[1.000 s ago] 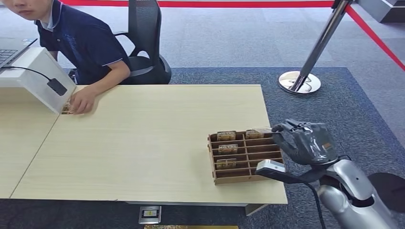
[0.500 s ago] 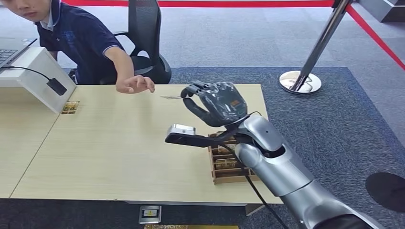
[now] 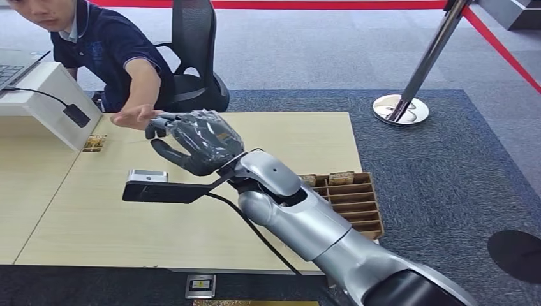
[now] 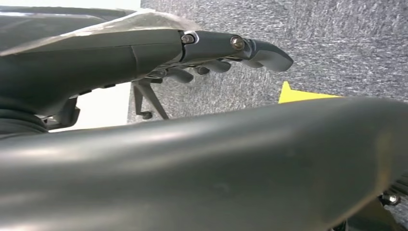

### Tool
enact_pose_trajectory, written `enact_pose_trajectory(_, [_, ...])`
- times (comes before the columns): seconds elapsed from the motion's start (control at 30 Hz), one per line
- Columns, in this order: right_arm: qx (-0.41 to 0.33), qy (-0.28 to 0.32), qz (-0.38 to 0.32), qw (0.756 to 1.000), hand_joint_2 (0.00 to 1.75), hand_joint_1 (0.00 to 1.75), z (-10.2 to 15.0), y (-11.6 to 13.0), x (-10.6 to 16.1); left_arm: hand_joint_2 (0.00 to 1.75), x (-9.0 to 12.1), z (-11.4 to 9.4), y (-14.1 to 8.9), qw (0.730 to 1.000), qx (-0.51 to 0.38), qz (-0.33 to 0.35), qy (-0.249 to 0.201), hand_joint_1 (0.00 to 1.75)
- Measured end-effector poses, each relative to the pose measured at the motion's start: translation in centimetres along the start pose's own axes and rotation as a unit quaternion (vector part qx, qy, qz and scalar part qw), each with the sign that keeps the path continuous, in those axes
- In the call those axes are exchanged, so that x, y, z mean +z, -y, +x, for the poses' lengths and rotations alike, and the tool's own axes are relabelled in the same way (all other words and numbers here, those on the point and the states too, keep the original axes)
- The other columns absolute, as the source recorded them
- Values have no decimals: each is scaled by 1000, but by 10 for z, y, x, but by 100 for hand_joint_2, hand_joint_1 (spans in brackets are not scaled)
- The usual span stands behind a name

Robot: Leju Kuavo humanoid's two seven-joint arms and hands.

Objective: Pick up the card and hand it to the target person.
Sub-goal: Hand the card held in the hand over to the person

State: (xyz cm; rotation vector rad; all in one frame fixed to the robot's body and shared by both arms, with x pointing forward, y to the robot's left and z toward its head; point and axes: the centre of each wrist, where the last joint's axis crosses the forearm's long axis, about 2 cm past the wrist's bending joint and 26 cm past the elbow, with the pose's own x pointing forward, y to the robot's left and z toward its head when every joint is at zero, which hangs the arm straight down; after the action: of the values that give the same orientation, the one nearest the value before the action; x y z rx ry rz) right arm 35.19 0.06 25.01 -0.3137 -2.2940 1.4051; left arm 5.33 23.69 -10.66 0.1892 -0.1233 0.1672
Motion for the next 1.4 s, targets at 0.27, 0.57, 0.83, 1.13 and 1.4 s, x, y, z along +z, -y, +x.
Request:
enact_pose_trajectory(0.27, [2,-9,13,1000,175,175,-1,-10,-1,0,1,0,3,1000,-1,-1,-1,0])
enact_pose_trajectory(0.57, [34,-30,25,999,175,175,-15,-17,6,0,1,1,3,1000,-11,-3,-4,0])
enact_pose_trajectory(0.83, [66,-51,39,996,175,175,-26,-22,13,0,1,1,3,1000,-24,-5,-6,0])
enact_pose_trajectory(1.13, [39,-61,35,997,175,0,-31,-27,22,0,1,2,3,1000,-24,-5,-10,0])
enact_pose_trajectory(1.4, [-52,-94,-68,992,175,0,-33,-27,47,0,1,1,3,1000,-18,-2,-13,0])
